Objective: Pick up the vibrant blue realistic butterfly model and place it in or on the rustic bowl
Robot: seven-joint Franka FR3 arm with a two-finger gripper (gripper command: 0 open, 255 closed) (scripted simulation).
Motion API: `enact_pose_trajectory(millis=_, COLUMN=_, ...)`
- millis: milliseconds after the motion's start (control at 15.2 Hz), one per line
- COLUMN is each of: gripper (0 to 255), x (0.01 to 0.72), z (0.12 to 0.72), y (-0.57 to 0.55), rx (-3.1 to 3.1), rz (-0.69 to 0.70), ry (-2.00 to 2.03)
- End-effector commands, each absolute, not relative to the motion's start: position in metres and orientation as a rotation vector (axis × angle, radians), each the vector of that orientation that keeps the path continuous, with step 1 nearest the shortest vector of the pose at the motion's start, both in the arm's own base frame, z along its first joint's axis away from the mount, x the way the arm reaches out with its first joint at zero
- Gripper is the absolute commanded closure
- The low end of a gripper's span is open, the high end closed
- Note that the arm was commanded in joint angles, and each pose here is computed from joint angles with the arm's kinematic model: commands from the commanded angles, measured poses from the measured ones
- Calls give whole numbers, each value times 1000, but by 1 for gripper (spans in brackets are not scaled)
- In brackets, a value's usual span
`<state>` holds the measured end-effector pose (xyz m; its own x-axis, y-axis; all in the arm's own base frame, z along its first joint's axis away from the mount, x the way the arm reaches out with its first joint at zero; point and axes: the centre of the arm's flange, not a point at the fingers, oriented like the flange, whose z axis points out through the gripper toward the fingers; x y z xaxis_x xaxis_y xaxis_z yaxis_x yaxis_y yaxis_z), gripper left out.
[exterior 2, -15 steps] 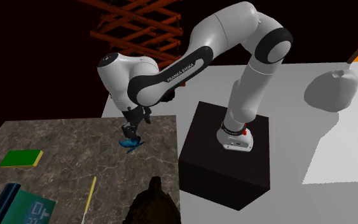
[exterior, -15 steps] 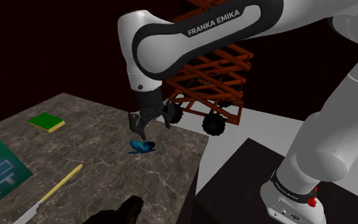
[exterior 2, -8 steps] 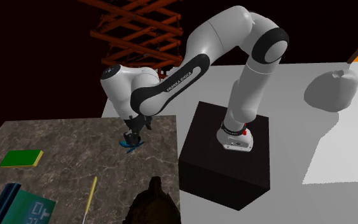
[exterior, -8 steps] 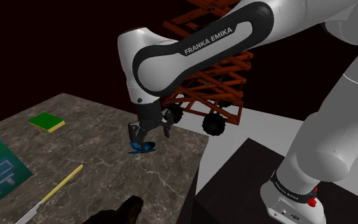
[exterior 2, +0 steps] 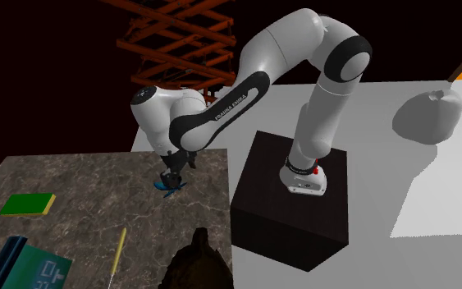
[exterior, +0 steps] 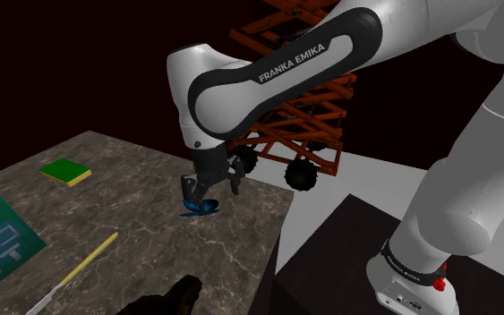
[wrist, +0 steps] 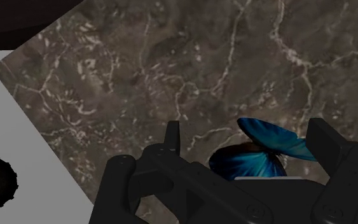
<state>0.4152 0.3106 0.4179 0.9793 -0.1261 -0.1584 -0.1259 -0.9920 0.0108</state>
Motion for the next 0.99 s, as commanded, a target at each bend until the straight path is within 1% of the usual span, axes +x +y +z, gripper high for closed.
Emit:
enact_pose_trajectory(millis=0, gripper=255, x=415, z=418, y=311, rx=3125, rz=-250, ry=-199)
enact_pose_trajectory(millis=594, gripper=255, x=415, z=418, y=311, rx=3125, rz=-250, ry=-199)
enact_pose_trajectory(millis=660, gripper=0, x=415, z=418, y=311, rx=3125, rz=-250, ry=-199)
enact_pose_trajectory(millis=924, gripper=0, x=455, z=413, y=312, rx=3188, rz=-130, ry=161)
